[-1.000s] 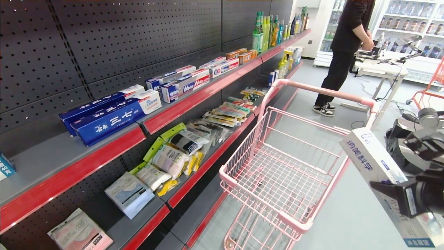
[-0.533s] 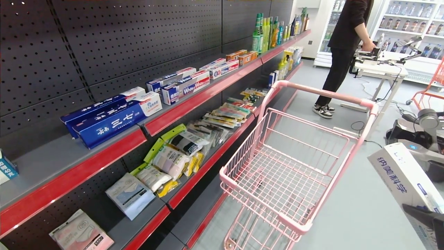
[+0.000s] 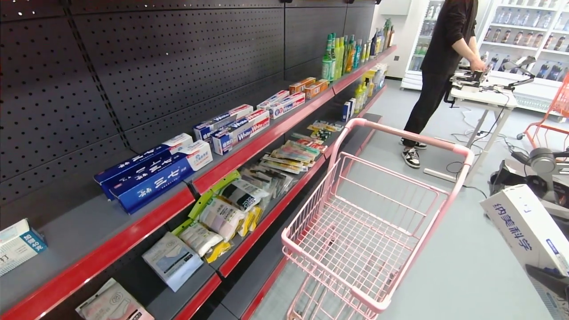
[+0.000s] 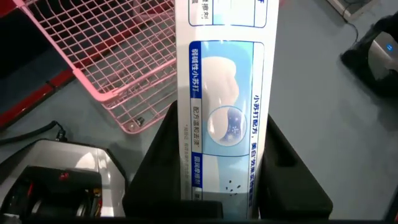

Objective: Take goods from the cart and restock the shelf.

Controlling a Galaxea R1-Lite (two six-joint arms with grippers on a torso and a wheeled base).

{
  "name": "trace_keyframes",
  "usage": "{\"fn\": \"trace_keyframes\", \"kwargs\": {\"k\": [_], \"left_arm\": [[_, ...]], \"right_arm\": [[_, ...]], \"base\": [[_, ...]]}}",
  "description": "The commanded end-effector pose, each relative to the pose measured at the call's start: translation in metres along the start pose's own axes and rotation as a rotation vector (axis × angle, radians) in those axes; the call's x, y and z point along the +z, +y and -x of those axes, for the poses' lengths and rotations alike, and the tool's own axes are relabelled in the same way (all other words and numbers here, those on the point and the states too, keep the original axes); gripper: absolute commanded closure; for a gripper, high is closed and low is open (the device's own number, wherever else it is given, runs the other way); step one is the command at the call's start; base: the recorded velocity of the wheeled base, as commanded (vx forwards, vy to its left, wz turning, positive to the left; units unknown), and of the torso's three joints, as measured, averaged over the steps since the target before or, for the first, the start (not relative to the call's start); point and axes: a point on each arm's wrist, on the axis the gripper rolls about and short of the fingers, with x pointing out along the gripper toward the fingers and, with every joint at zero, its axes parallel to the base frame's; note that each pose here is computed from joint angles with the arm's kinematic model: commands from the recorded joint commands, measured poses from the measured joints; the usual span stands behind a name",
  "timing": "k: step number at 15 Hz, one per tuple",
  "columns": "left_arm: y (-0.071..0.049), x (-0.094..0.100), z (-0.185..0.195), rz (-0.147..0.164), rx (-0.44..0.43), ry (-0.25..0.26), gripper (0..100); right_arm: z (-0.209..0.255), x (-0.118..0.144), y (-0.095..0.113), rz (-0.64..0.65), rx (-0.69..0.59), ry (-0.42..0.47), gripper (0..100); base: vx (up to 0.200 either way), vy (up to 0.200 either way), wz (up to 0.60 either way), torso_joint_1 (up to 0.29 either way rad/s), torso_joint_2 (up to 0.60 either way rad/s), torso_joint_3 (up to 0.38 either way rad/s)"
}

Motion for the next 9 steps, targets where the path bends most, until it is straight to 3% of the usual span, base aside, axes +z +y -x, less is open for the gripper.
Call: {"fn": "trace_keyframes", "kwargs": {"k": [1,9], "left_arm": [[0.0,0.0001,-0.0001,0.0,0.001,0.001,0],[0.0,0.0001,-0.0001,0.0,-0.001,0.001,0]], "right_arm": [[-0.0022,0.0007,0.0002,0.002,0.003,0.01,100],[-0.0028,-0.0002,0.0005,0.023,0.006,0.015,100]], "base": [[0.0,0.0,0.0,0.188,-0.41,-0.222],[0.0,0.0,0.0,0.177,-0.37,-0.195]]}}
